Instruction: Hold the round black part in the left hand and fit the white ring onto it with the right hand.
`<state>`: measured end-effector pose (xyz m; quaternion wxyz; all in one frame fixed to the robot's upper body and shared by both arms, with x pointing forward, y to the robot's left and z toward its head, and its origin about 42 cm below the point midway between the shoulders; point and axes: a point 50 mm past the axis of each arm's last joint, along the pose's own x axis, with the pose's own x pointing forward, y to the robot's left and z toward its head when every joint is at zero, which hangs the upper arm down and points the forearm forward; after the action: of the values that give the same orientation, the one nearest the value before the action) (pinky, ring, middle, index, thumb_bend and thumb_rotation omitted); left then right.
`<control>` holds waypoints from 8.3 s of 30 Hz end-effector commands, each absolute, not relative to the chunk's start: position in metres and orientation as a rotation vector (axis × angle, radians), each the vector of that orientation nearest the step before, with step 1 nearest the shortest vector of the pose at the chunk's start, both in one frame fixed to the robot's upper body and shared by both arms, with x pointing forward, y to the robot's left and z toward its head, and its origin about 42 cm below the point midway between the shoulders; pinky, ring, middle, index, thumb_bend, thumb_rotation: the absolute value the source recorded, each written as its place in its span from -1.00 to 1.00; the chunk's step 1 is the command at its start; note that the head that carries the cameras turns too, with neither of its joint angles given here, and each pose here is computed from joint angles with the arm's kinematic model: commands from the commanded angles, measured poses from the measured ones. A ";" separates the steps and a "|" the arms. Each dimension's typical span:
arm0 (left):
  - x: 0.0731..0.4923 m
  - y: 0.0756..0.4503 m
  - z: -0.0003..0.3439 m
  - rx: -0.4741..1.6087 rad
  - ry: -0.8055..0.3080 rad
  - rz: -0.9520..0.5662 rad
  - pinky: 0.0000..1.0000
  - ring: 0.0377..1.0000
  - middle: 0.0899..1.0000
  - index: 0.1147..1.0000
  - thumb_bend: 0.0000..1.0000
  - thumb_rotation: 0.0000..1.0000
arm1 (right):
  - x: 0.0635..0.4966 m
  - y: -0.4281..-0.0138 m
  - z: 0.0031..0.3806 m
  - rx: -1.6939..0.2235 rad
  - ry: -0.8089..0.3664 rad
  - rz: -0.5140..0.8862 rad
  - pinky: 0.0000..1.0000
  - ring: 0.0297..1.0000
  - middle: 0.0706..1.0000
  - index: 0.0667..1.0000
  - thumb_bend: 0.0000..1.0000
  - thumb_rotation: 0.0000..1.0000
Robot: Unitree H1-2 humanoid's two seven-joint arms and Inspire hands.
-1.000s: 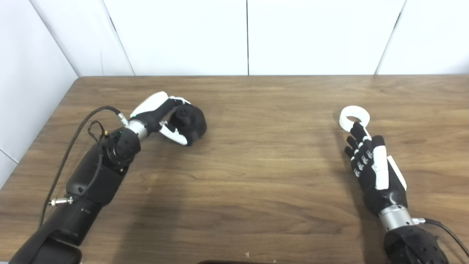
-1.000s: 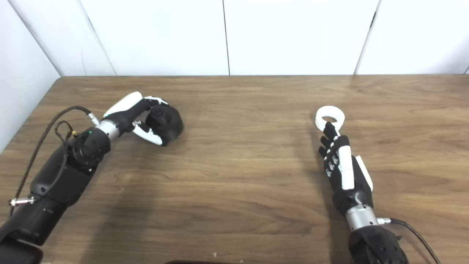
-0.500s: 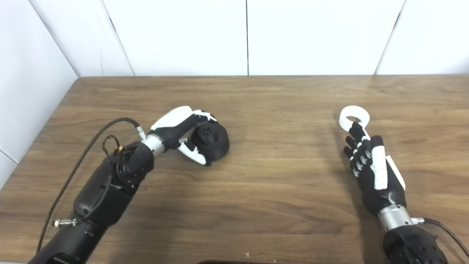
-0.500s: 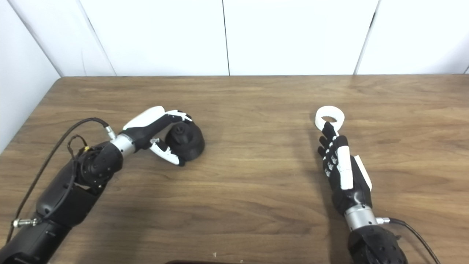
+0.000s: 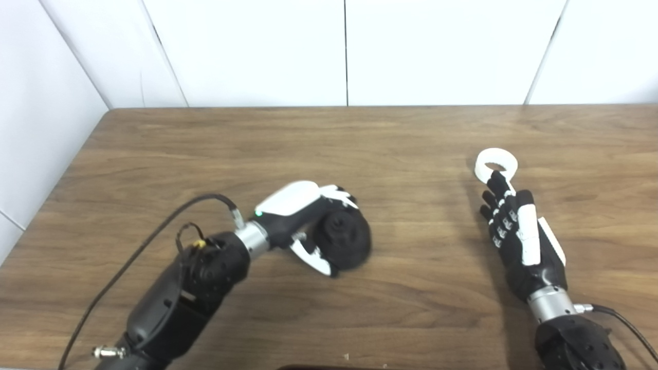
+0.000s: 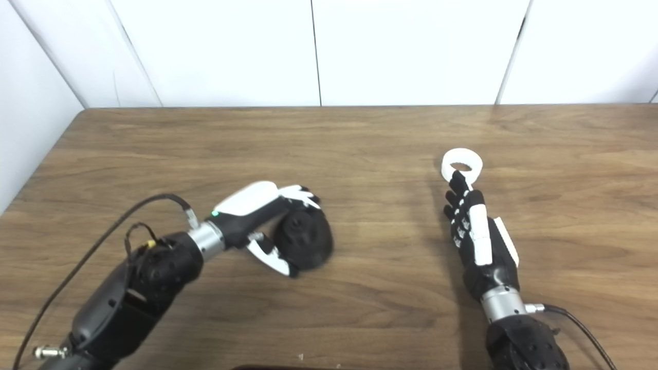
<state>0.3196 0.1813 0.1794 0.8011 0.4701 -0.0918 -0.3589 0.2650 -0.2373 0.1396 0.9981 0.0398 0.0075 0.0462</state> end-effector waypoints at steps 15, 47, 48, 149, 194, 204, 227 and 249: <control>0.280 0.143 0.172 1.016 -0.278 -0.896 0.94 0.95 0.80 -0.14 0.04 -0.84 | 0.262 -0.229 0.153 0.097 -0.037 0.102 1.00 1.00 1.00 0.98 0.33 1.00; 0.286 0.155 0.167 1.017 -0.233 -0.886 0.95 0.99 0.81 -0.14 0.04 -0.85 | 0.264 -0.237 0.157 0.071 -0.031 0.111 1.00 1.00 1.00 0.97 0.32 1.00; 0.287 0.156 0.167 1.016 -0.233 -0.883 0.94 0.99 0.80 -0.14 0.04 -0.85 | 0.264 -0.238 0.157 0.070 -0.029 0.112 1.00 1.00 1.00 0.97 0.31 1.00; 0.293 0.169 0.161 1.035 -0.221 -0.859 0.84 0.96 0.80 0.20 0.77 -0.62 | 0.453 -0.318 0.250 -1.083 -0.021 0.111 0.88 1.00 0.89 0.33 1.00 -0.19; 0.291 0.166 0.162 1.019 -0.218 -0.859 0.87 0.96 0.80 0.19 0.77 -0.62 | 0.457 -0.303 0.232 -1.055 0.012 0.110 1.00 1.00 0.88 0.34 0.99 -0.26; 0.291 0.167 0.162 1.030 -0.224 -0.861 0.86 0.96 0.80 0.19 0.76 -0.59 | 0.457 -0.304 0.225 -1.042 0.011 0.107 1.00 1.00 0.87 0.31 0.89 -0.35; 0.289 0.168 0.162 1.028 -0.217 -0.860 0.83 0.96 0.80 0.19 0.76 -0.61 | 0.454 -0.311 0.219 -0.994 -0.074 0.027 0.75 0.89 0.75 0.07 0.55 -0.64; 0.291 0.166 0.162 1.013 -0.225 -0.863 0.85 0.96 0.79 0.18 0.76 -0.60 | 0.451 -0.313 0.218 -0.990 -0.108 0.000 0.70 0.83 0.70 -0.10 0.05 -0.71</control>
<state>0.2905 0.1584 0.1653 0.7902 0.4553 -0.1157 -0.3936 0.4433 -0.3146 0.1903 0.8801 -0.4746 -0.0013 0.0145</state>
